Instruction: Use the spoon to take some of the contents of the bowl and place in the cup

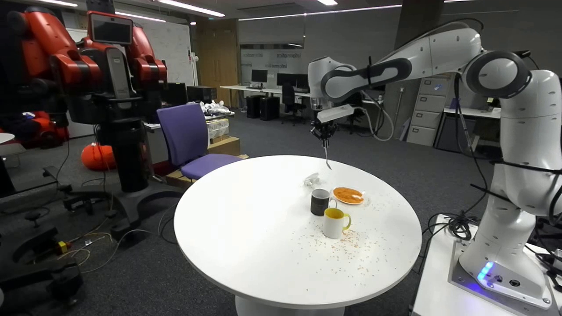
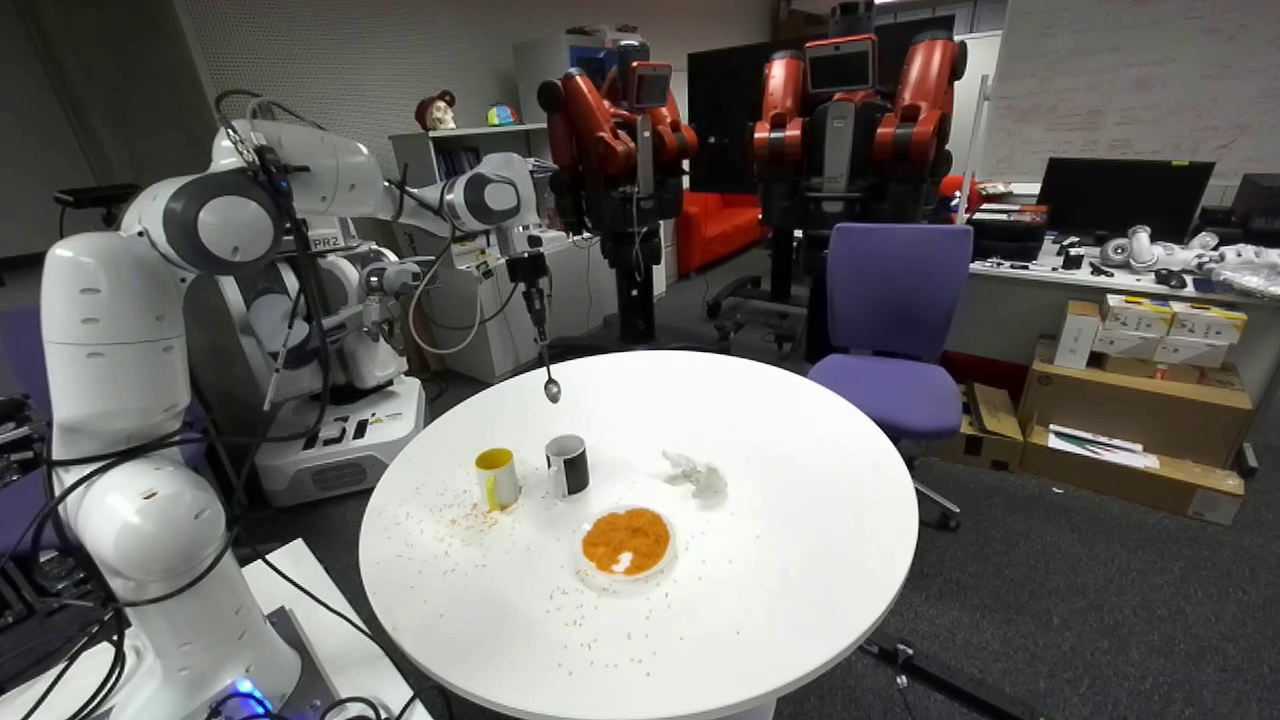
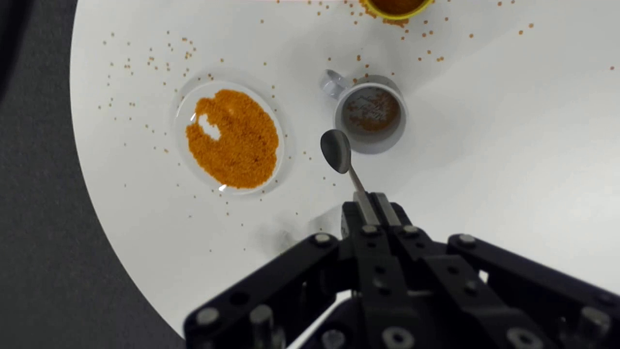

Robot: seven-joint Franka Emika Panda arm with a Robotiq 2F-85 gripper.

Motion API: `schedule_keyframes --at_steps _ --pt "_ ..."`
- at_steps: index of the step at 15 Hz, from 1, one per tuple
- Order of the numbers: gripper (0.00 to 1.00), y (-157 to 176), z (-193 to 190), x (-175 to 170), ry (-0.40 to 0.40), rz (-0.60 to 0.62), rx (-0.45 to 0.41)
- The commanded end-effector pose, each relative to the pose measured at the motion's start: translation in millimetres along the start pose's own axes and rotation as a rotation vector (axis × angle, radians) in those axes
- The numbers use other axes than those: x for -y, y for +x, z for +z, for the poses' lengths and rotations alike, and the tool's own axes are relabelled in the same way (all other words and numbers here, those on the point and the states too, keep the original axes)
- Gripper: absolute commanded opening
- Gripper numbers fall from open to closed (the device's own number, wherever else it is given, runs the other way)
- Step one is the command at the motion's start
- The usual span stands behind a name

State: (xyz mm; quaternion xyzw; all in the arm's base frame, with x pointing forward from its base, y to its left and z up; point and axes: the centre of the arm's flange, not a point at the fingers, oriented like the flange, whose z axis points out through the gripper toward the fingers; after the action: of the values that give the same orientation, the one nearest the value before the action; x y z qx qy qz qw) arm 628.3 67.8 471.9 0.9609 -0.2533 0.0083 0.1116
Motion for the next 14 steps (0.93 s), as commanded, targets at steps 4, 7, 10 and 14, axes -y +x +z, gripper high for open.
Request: schedule_keyframes --at_steps 4,7,10,14 --pt "0.01 -23.8 16.4 -102.5 0.149 -0.268 -0.189" --pt "0.01 -31.4 59.5 -128.8 0.218 -0.408 -0.19" --pt "0.01 -57.7 104.0 -141.0 0.273 -0.551 -0.124" --pt "0.01 -91.7 140.5 -155.0 0.225 -0.774 0.024"
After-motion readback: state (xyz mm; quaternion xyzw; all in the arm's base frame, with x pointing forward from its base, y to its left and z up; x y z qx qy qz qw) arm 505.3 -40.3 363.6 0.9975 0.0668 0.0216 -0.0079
